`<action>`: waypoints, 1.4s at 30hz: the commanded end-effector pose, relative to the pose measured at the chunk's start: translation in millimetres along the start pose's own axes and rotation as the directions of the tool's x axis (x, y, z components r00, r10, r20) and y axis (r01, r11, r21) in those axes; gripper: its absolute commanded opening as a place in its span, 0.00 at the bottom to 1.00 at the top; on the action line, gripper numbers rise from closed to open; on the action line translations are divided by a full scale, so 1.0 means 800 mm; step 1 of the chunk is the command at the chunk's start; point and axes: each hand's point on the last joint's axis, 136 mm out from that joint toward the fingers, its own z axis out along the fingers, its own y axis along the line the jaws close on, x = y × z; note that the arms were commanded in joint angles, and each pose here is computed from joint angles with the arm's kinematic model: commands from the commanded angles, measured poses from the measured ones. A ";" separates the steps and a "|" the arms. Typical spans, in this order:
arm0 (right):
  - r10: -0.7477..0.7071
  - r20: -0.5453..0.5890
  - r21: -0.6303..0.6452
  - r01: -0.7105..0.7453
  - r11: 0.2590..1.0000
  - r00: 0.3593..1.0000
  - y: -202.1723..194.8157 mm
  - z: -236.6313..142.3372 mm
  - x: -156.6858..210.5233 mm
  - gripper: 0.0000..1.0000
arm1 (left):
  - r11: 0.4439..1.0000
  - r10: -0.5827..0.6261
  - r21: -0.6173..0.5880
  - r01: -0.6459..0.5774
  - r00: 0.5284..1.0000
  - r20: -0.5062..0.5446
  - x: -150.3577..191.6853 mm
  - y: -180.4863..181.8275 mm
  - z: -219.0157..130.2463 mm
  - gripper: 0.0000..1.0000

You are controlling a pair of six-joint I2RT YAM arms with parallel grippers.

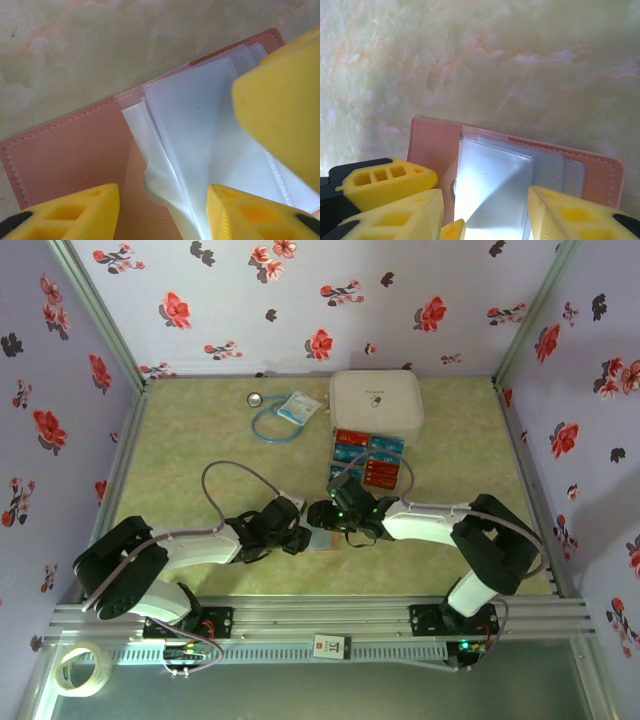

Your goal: Put the credit cards into the card holder

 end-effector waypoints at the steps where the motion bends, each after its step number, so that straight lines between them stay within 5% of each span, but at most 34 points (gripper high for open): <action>1: 0.022 -0.015 0.002 -0.022 1.000 1.000 -0.008 0.011 0.007 0.48 | 0.999 0.015 -0.047 -0.021 0.992 -0.124 0.043 0.015 0.008 0.50; 22: 0.040 -0.041 -0.062 -0.042 0.997 0.998 0.002 0.021 0.013 0.49 | 0.999 0.016 -0.040 -0.020 0.995 -0.100 0.035 0.012 0.003 0.52; 31: 0.033 -0.037 -0.112 -0.037 0.993 0.999 0.029 0.004 0.006 0.49 | 1.000 -0.017 0.001 0.017 0.997 0.074 -0.019 0.005 -0.045 0.75; 42: -0.006 -0.058 -0.132 -0.002 0.991 0.998 0.064 0.009 0.006 0.48 | 0.985 -0.171 0.038 0.168 0.943 0.286 -0.073 0.037 -0.117 1.00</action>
